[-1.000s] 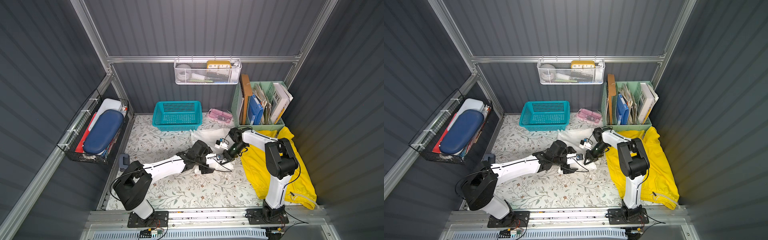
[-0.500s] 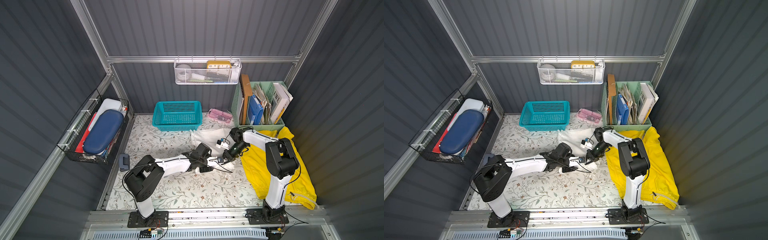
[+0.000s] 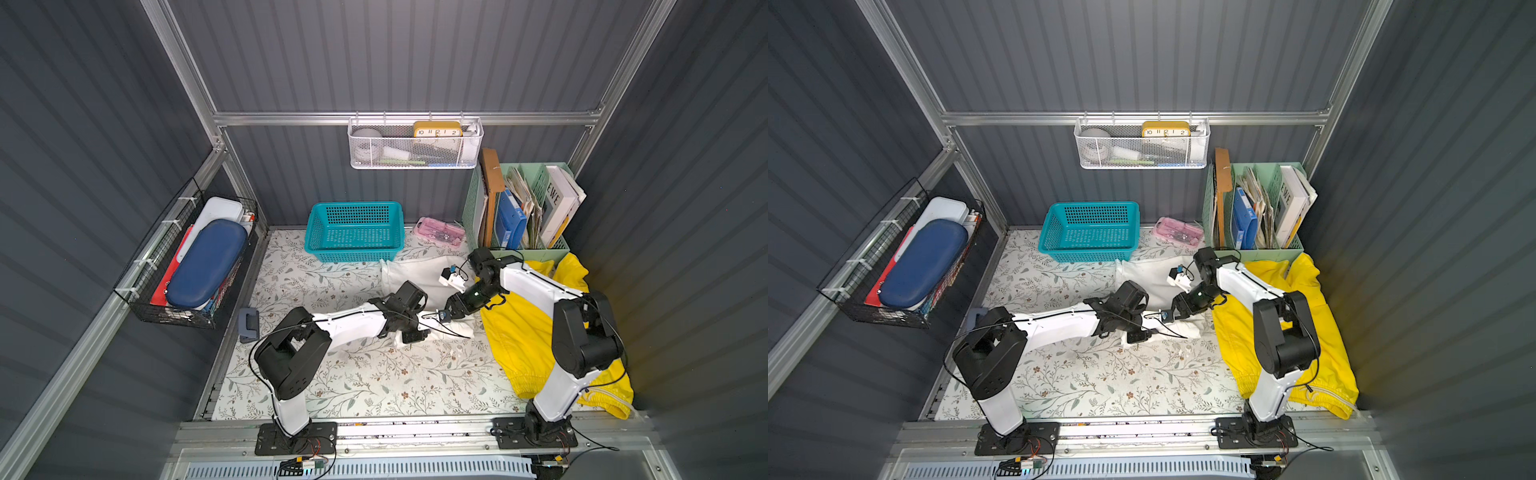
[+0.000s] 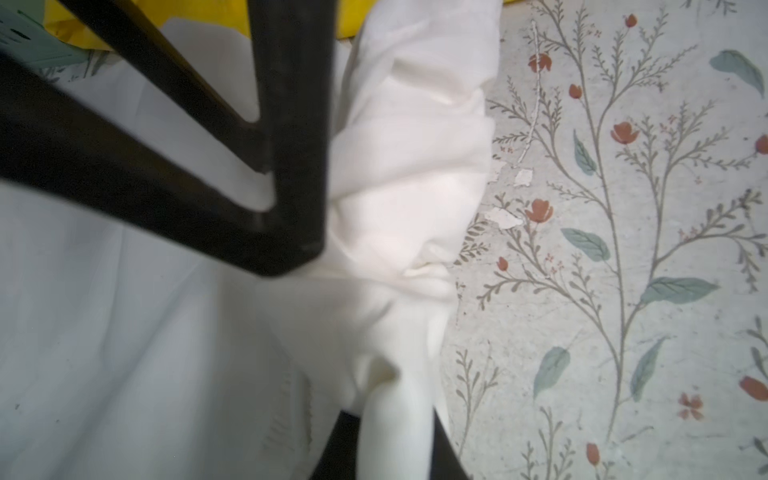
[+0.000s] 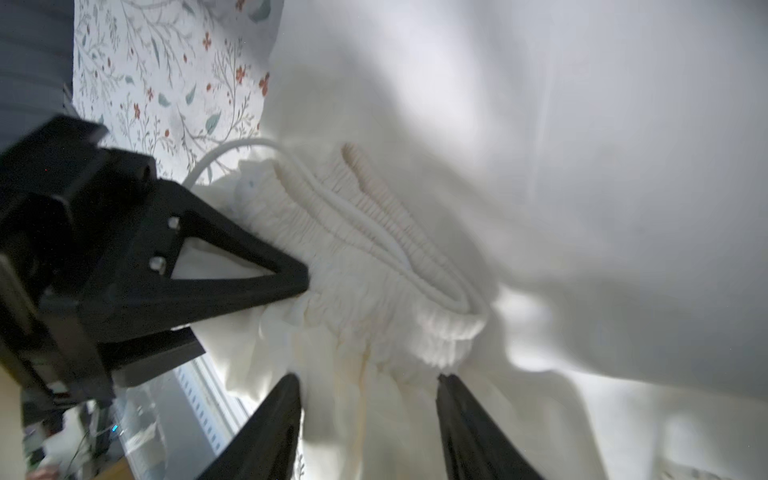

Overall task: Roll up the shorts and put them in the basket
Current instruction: Roll the shorts at the center of the board.

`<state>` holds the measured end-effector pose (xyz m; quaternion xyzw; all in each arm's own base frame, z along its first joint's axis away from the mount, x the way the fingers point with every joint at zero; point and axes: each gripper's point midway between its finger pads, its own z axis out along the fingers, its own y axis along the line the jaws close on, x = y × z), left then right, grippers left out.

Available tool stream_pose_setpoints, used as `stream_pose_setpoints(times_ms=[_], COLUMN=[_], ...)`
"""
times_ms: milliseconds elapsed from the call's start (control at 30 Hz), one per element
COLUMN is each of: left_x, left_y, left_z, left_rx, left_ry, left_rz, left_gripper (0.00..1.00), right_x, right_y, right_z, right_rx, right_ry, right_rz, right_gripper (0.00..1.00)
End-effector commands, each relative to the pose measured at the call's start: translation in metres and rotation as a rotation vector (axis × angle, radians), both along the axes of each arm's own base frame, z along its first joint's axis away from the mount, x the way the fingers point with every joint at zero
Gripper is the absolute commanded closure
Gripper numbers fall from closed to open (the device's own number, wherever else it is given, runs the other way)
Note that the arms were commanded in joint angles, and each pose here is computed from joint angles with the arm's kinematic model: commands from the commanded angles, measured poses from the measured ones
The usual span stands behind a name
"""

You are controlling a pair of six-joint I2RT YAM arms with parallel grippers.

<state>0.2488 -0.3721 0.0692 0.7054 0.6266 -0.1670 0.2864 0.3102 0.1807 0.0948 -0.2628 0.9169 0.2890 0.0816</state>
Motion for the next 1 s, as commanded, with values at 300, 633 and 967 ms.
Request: stream_pose_setpoints(times_ms=[300, 633, 967], left_x=[-0.009, 0.024, 0.042], left_y=[0.024, 0.030, 0.038], left_z=[0.004, -0.009, -0.028], left_rx=[0.026, 0.059, 0.066], left_ry=[0.274, 0.487, 0.563], left_rz=[0.036, 0.105, 0.126], left_gripper=[0.82, 0.80, 0.79], right_x=[0.031, -0.012, -0.027], right_y=[-0.046, -0.010, 0.001], right_z=[0.056, 0.045, 0.039], right_rx=[-0.105, -0.157, -0.208], right_ry=[-0.635, -0.933, -1.081], right_rz=[-0.075, 0.315, 0.516], right_gripper=[0.43, 0.40, 0.33])
